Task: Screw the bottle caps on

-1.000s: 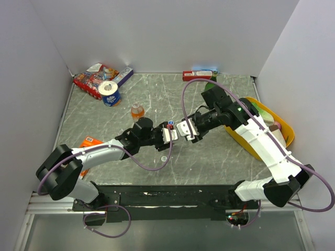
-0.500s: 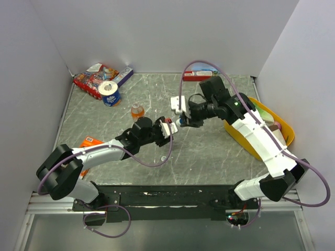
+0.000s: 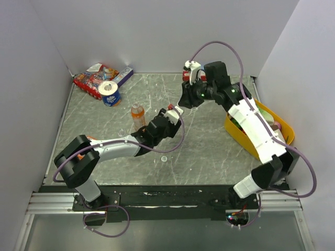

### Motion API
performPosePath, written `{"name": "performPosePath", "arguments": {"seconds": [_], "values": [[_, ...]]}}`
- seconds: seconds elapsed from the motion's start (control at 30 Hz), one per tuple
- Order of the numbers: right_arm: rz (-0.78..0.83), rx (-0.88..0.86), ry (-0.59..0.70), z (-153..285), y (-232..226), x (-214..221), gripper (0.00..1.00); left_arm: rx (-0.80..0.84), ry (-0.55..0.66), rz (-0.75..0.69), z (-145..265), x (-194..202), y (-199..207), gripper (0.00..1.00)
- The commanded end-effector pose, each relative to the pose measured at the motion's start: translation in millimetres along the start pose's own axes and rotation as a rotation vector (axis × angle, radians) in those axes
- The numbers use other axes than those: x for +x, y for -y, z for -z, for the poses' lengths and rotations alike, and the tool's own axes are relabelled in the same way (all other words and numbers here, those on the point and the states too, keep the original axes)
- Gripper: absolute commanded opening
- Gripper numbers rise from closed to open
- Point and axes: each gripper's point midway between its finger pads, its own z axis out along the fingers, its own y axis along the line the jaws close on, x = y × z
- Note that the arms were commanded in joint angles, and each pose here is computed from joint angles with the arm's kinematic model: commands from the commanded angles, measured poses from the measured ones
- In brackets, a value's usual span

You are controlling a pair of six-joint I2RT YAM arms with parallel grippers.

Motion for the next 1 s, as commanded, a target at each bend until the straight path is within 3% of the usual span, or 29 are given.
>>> {"name": "performPosePath", "arguments": {"seconds": [0.0,0.03,0.13,0.2,0.23,0.3,0.33,0.43,0.53,0.73,0.97], "values": [[-0.24,-0.037,0.011,26,-17,-26,0.41,-0.112,0.089,0.127,-2,-36,-20,0.01],[-0.191,-0.024,0.083,41,-14,-55,0.52,-0.096,0.072,0.117,-2,-30,-19,0.01],[-0.083,0.031,0.231,79,4,-102,0.69,0.0,0.028,0.095,5,-12,-14,0.01],[0.029,-0.06,0.291,96,-3,-116,0.7,0.109,0.008,0.076,13,-4,-4,0.01],[0.17,-0.084,0.304,102,-6,-114,0.69,0.168,0.003,0.045,16,0,1,0.01],[0.343,-0.207,0.288,106,-26,-95,0.67,0.349,-0.005,-0.008,28,2,18,0.01],[0.552,-0.247,0.28,107,-32,-74,0.67,0.436,0.002,-0.024,35,3,27,0.01],[0.857,-0.317,0.217,103,-46,-18,0.69,0.646,0.039,-0.166,61,5,44,0.01],[1.05,-0.322,0.167,96,-47,15,0.7,0.775,0.037,-0.311,76,14,54,0.01],[1.223,-0.395,0.152,86,-66,33,0.7,0.843,0.036,-0.46,75,14,55,0.01],[1.315,-0.546,0.096,84,-88,61,0.66,0.826,0.081,-0.508,71,1,54,0.01]]}}
